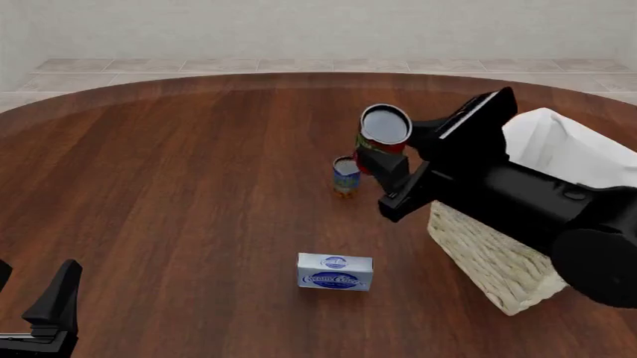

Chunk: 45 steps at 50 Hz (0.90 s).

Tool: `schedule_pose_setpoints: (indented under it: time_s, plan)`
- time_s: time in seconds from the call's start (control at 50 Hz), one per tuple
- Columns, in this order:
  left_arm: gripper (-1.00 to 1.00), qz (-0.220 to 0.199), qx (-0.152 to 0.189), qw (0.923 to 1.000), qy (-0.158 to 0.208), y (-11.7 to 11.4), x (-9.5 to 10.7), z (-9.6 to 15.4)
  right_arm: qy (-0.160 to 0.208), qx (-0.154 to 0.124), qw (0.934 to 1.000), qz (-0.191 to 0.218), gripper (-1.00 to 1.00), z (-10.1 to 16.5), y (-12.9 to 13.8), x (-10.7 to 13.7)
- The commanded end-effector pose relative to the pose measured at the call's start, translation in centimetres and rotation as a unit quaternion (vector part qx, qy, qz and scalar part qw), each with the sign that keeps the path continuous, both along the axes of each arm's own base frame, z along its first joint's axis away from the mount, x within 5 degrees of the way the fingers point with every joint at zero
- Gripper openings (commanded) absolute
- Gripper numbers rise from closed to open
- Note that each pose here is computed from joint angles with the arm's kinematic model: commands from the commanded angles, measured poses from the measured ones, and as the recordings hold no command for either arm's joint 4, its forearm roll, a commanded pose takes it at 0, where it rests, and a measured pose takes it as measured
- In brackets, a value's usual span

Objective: Pick up the tomato sauce, and put it in the basket.

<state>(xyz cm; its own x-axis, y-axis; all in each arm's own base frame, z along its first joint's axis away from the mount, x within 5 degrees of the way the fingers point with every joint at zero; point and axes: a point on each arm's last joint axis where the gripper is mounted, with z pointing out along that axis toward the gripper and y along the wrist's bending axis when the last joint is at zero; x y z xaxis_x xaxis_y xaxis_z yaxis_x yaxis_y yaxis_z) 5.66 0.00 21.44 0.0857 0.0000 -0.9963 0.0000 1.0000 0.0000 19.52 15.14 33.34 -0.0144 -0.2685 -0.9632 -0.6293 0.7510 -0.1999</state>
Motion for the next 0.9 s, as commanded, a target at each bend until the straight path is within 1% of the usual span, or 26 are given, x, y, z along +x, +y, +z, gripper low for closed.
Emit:
schedule_pose_setpoints:
  time_s: [0.02, 0.38, 0.68, 0.9]
  plan:
    - [1.0, 0.0, 0.0, 1.0, 0.0, 0.0, 0.0, 0.0, -0.003, 0.013, 0.9996, -0.024, -1.0, 0.6, -1.6, -0.3]
    - [1.0, 0.0, 0.0, 1.0, 0.0, 0.0, 0.0, 0.0, -0.009, 0.014, 0.9983, -0.055, -1.0, 1.1, -3.4, -0.5]
    - [1.0, 0.0, 0.0, 1.0, 0.0, 0.0, 0.0, 0.0, -0.011, 0.016, 0.9971, -0.073, -1.0, 1.7, -4.3, -0.5]
    - [1.0, 0.0, 0.0, 1.0, 0.0, 0.0, 0.0, 0.0, -0.011, 0.018, 0.9953, -0.095, -1.0, 2.2, -5.2, -0.2]
